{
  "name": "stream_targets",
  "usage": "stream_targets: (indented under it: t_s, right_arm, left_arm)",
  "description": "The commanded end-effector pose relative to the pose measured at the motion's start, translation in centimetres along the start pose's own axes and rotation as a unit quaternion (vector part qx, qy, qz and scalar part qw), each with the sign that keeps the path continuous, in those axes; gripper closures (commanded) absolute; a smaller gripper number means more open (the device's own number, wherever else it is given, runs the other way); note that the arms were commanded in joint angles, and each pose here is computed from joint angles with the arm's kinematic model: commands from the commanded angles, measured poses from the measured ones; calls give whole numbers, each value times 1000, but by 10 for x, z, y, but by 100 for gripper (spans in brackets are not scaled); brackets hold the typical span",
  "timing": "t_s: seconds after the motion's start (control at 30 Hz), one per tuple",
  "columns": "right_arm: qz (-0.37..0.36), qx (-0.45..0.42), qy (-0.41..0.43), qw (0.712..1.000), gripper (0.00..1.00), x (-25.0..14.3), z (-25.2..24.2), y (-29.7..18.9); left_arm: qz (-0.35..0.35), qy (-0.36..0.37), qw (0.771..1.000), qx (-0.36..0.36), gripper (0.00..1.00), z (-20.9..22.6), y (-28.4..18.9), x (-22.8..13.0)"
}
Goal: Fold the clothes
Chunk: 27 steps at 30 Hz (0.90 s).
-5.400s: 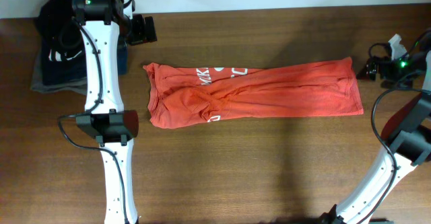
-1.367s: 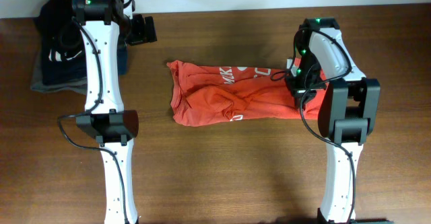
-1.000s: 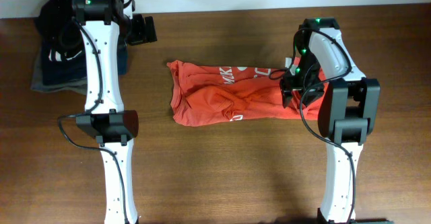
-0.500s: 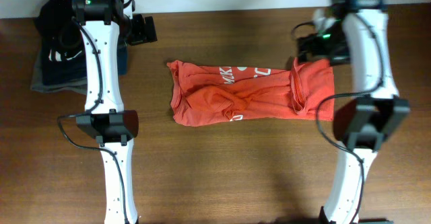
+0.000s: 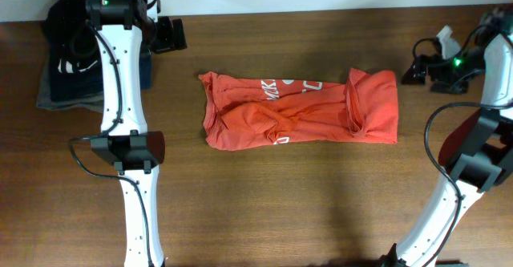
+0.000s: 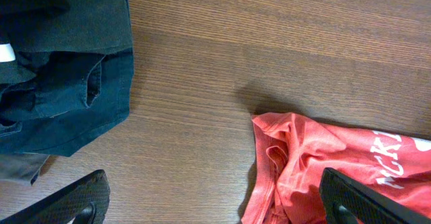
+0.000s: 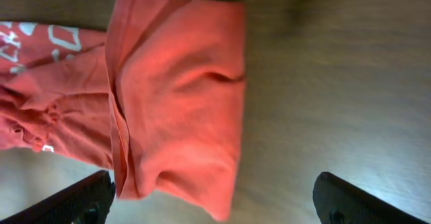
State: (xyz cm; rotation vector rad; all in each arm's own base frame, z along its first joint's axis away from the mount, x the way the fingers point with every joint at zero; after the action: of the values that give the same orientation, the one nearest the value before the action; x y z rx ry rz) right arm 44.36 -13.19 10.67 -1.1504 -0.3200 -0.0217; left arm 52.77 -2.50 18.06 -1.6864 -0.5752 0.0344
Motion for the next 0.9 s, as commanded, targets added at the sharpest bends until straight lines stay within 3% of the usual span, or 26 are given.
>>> stream_targets:
  t_s: [0.0,0.53,0.87]
  right_arm:
    - [-17,51,-34,998,1,4,13,25]
    - [-14,59,-40,997,1,-13,-3,73]
    - [-23,111,-34,993,1,-11,12,90]
  left_arm:
    - [-1,7,1000,-5,1,-2,-3,0]
    - [4,6,1000,-3,1,-1,-3,-2]
    - [4,6,1000,-3,1,-1,-3,-2]
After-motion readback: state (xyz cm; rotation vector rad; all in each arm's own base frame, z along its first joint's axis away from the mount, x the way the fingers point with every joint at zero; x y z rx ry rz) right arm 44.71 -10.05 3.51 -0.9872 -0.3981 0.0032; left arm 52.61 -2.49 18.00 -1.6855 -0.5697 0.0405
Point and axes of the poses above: each gripper's point midway between its finger pads, its own y axis out along the fingers, its own z axis along the line the jaws close on, x = y × z, the point moved 1 cm from there along -y, back along the fingers, and after that the axes turned 14 degrees about -y, right-handed, at the moved point
